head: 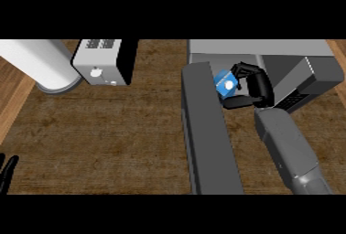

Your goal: Pick up the milk, place it into the microwave and close the microwave

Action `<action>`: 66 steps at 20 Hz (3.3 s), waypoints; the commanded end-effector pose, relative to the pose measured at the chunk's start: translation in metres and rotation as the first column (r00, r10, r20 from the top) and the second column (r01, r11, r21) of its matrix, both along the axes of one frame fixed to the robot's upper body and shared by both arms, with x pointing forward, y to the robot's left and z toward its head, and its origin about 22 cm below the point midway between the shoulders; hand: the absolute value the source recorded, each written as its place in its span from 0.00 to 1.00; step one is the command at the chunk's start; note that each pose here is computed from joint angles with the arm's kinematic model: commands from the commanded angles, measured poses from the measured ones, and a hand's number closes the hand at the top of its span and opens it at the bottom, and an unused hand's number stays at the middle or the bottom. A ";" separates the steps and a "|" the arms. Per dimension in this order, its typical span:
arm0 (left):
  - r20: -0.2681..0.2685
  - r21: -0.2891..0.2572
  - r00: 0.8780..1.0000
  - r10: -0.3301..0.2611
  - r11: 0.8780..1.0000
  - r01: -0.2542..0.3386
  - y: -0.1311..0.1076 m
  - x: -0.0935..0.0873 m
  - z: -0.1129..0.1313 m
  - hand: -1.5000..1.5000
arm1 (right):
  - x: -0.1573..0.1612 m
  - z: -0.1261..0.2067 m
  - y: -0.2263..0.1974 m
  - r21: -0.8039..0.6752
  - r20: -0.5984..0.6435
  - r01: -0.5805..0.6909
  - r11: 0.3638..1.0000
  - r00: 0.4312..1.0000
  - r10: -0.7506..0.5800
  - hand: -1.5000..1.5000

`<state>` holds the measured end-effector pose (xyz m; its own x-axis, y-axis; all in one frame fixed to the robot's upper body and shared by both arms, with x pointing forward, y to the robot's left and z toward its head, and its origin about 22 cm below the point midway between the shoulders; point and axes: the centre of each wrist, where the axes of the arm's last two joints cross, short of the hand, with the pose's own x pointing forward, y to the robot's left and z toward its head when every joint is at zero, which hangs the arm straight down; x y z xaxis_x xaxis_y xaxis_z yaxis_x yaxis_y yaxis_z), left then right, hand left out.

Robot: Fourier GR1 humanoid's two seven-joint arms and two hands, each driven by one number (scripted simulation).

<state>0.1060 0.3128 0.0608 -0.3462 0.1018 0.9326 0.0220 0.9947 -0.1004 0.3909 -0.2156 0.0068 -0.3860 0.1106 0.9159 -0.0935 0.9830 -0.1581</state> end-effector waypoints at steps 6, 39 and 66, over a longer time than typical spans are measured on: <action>0.008 0.007 0.999 -0.053 0.999 0.053 0.005 0.015 0.006 0.00 | 0.044 0.027 0.018 -0.059 0.004 0.030 0.998 1.000 -0.030 1.00; 0.043 0.108 0.987 -0.152 0.983 0.147 -0.016 0.053 0.014 0.00 | 0.067 0.068 0.000 -0.356 0.272 0.580 0.732 0.814 -0.513 0.00; 0.019 0.120 0.979 -0.204 0.972 0.201 -0.058 0.065 0.009 0.00 | 0.055 0.040 -0.017 -0.278 0.018 0.365 0.888 0.927 -0.375 0.00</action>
<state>0.1720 0.2599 0.0718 -0.3748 0.0584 0.9253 0.2208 0.9749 0.0279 0.4461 -0.2203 0.0464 -0.2315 0.4901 0.8404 0.2707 0.8622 -0.4282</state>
